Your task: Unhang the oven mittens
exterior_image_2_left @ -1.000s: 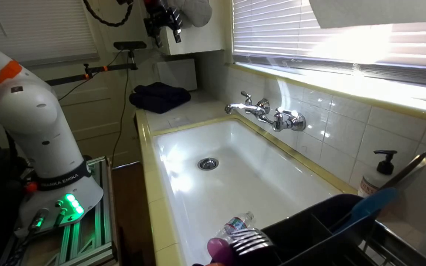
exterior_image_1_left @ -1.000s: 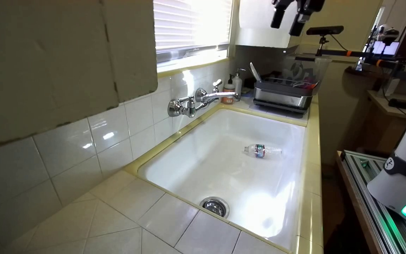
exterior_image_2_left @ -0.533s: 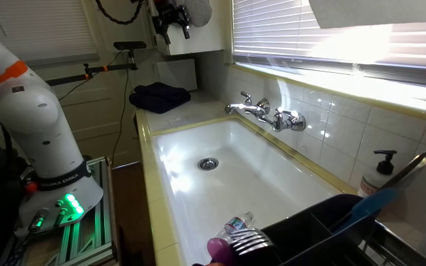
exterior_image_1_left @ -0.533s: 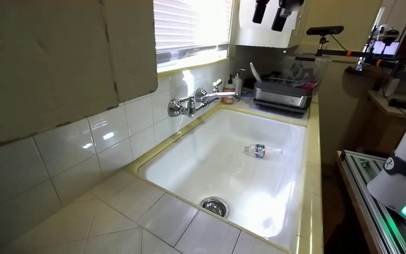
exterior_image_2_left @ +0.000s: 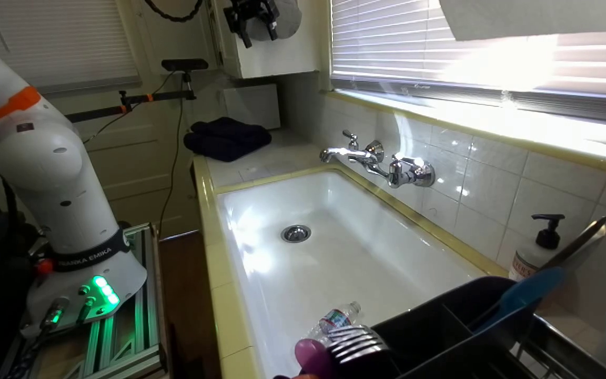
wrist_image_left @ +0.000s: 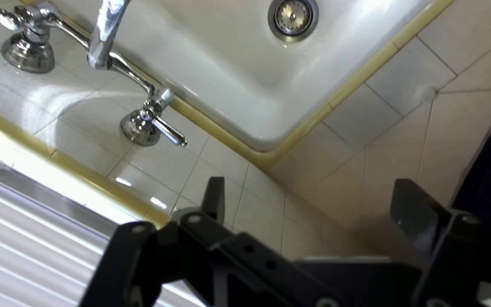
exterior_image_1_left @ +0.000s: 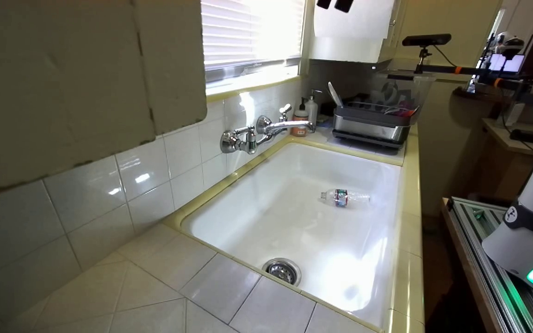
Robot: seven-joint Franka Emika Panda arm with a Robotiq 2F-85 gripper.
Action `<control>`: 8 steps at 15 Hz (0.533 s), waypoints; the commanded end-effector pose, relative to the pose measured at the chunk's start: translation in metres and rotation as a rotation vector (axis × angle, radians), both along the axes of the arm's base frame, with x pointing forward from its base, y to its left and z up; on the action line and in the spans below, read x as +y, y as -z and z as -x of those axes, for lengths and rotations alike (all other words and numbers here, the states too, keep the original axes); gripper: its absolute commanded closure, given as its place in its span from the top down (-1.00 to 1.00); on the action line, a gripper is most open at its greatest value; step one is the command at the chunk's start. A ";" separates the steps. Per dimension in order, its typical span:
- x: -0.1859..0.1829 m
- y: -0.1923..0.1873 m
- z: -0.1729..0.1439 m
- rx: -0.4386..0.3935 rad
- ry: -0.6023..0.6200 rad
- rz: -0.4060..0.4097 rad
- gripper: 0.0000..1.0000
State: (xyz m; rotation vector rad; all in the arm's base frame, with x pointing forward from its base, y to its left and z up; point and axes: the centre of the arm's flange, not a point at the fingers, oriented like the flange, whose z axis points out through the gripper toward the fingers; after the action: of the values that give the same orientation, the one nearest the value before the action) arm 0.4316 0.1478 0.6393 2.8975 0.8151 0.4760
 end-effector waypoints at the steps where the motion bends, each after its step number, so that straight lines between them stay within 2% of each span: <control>1: 0.000 -0.022 -0.018 -0.029 0.052 -0.146 1.00; 5: 0.000 -0.030 -0.036 0.037 0.073 -0.318 1.00; 8: 0.004 -0.032 -0.054 0.058 0.085 -0.417 1.00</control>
State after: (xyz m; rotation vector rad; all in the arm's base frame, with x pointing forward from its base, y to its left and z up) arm 0.4630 0.1465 0.6674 3.2172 0.6892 0.6155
